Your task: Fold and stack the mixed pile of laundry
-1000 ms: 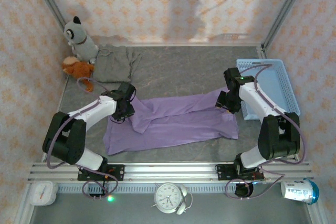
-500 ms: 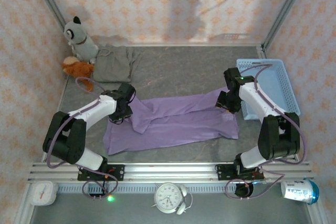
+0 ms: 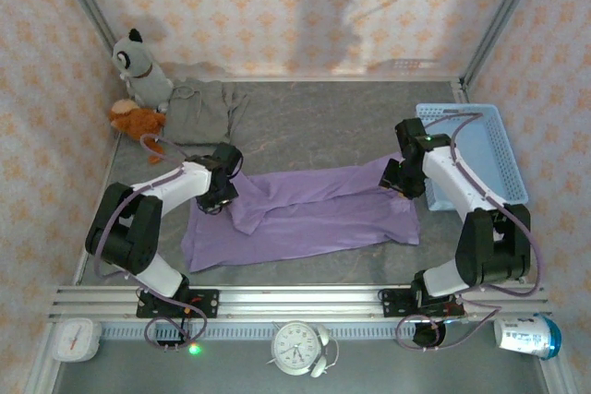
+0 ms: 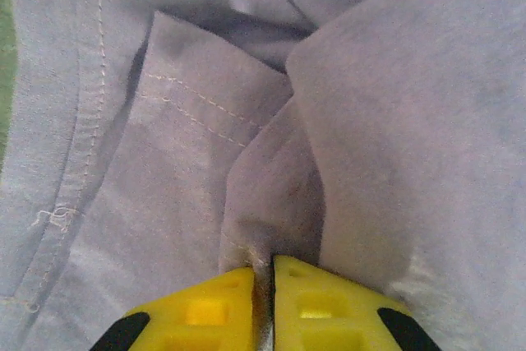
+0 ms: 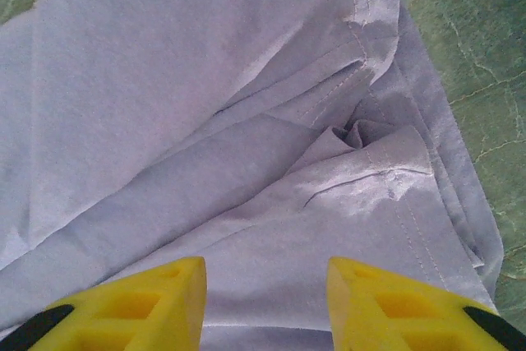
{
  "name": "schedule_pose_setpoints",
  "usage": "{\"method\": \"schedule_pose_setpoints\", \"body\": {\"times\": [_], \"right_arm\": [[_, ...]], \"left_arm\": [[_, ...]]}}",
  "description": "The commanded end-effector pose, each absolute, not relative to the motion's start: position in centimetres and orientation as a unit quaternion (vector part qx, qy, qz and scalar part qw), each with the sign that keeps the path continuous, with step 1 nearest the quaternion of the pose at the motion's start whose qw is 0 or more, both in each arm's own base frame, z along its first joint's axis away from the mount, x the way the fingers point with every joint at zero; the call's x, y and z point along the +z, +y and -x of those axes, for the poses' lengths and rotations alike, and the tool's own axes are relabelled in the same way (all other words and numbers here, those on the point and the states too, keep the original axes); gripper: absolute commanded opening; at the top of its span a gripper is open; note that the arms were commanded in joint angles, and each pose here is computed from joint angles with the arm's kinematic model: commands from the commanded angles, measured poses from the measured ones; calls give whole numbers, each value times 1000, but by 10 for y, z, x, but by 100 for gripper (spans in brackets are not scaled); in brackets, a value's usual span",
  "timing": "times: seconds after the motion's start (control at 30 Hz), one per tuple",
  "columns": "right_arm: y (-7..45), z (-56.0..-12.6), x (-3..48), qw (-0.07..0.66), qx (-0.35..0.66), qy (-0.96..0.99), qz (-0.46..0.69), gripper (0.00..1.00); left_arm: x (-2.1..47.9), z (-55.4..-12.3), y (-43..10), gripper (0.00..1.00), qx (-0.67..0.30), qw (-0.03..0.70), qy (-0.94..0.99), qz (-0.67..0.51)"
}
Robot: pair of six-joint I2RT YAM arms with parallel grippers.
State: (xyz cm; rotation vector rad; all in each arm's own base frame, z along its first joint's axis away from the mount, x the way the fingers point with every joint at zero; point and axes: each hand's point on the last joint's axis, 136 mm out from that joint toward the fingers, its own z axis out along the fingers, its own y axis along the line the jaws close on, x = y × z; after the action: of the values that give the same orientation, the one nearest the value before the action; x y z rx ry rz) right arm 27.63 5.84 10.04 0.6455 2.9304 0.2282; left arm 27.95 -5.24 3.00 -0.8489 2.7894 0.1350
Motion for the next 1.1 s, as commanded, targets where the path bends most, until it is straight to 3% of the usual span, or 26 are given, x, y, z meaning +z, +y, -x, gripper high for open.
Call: {"method": "schedule_pose_setpoints", "body": {"times": [0.0, 0.2, 0.37, 0.57, 0.7, 0.73, 0.83, 0.87, 0.93, 1.07], "right_arm": [[62, -272, 105, 63, 84, 970, -220, 43], [77, -284, 104, 68, 109, 969, -210, 43], [88, -290, 99, 68, 123, 970, -198, 43], [103, -289, 90, 58, 138, 972, -181, 43], [119, -285, 88, 51, 142, 976, -158, 43], [122, -284, 87, 49, 142, 977, -154, 43], [128, -282, 84, 44, 140, 978, -146, 43], [129, -281, 83, 43, 138, 979, -145, 43], [132, -280, 83, 43, 139, 979, -143, 43], [134, -276, 83, 41, 141, 979, -141, 42]], "left_arm": [[62, -283, -45, 6, 59, 128, 949, 282], [107, -262, -44, 2, 61, 128, 954, 263], [129, -211, -39, 1, 37, 133, 945, 295], [115, -143, -36, 0, -11, 128, 918, 375], [102, -133, -49, 1, -53, 115, 909, 396], [102, -136, -52, 8, -57, 116, 911, 392], [114, -151, -60, 49, -64, 131, 914, 380], [122, -158, -60, 54, -61, 143, 914, 375], [136, -174, -56, 60, -49, 174, 913, 366], [154, -208, -50, 59, -23, 233, 905, 356]]}}
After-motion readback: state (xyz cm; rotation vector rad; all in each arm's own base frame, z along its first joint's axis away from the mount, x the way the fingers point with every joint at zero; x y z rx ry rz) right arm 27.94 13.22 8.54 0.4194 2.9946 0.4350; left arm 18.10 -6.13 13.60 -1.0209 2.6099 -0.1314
